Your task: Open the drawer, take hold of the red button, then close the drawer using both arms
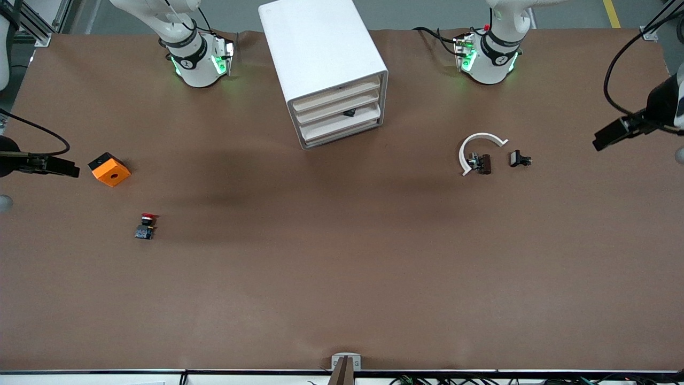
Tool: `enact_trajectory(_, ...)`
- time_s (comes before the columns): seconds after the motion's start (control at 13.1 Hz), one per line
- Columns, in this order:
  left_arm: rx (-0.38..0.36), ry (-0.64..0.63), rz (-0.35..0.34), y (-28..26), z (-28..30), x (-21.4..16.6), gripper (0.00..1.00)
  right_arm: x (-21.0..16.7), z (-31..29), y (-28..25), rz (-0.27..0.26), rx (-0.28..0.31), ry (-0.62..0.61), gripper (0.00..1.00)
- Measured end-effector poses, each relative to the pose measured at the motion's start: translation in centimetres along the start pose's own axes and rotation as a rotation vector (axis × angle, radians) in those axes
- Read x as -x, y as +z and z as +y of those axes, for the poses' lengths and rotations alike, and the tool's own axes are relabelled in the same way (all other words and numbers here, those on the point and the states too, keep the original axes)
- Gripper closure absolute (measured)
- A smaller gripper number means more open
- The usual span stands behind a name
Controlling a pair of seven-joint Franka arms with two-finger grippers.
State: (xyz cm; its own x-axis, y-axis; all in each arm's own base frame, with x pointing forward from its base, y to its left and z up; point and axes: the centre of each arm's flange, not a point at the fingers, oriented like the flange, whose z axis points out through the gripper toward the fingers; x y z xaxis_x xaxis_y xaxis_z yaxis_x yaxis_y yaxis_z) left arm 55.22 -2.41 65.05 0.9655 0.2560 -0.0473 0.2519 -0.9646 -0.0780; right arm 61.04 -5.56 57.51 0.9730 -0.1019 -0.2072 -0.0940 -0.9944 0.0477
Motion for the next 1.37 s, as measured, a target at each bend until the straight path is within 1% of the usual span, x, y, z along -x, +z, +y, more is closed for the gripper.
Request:
enact_trajectory(0.15, 0.007, 0.075, -0.004, -0.2, -1.7, 0.8, 0.00, 0.5, -0.1, 0.0, -0.030, 0.000, -0.002, 0.00)
enact_trajectory(0.23, 0.012, 0.094, -0.007, -0.2, -2.4, 1.1, 0.00, 0.8, 0.0, -0.5, -0.030, -0.005, 0.000, 0.00)
enact_trajectory(0.46, 0.018, 0.116, -0.006, -0.2, -2.9, 2.4, 0.00, 3.3, 1.8, -4.2, 0.020, -0.077, 0.022, 0.00)
enact_trajectory(0.61, 0.030, 0.127, 0.011, -0.1, -2.3, 2.9, 0.00, 5.5, 3.5, -6.4, 0.056, -0.097, 0.031, 0.00)
enact_trajectory(0.84, 0.043, 0.157, 0.019, 0.4, -0.6, 3.2, 0.00, 7.1, 3.6, -7.8, 0.082, -0.100, -0.013, 0.00)
enact_trajectory(0.99, 0.044, 0.170, 0.032, 0.6, 0.0, 3.6, 0.00, 7.9, 3.5, -7.7, 0.083, -0.100, -0.037, 0.00)
enact_trajectory(1.14, 0.048, 0.170, 0.061, 0.2, -0.1, 4.4, 0.00, 8.8, 3.4, -7.2, 0.101, -0.099, -0.051, 0.00)
enact_trajectory(1.22, 0.047, 0.171, 0.063, 0.2, -0.2, 4.9, 0.00, 9.3, 2.9, -6.9, 0.110, -0.096, -0.065, 0.00)
enact_trajectory(1.37, 0.041, 0.182, 0.049, 0.8, 0.2, 5.6, 0.00, 10.2, 0.8, -6.6, 0.129, -0.065, -0.103, 0.00)
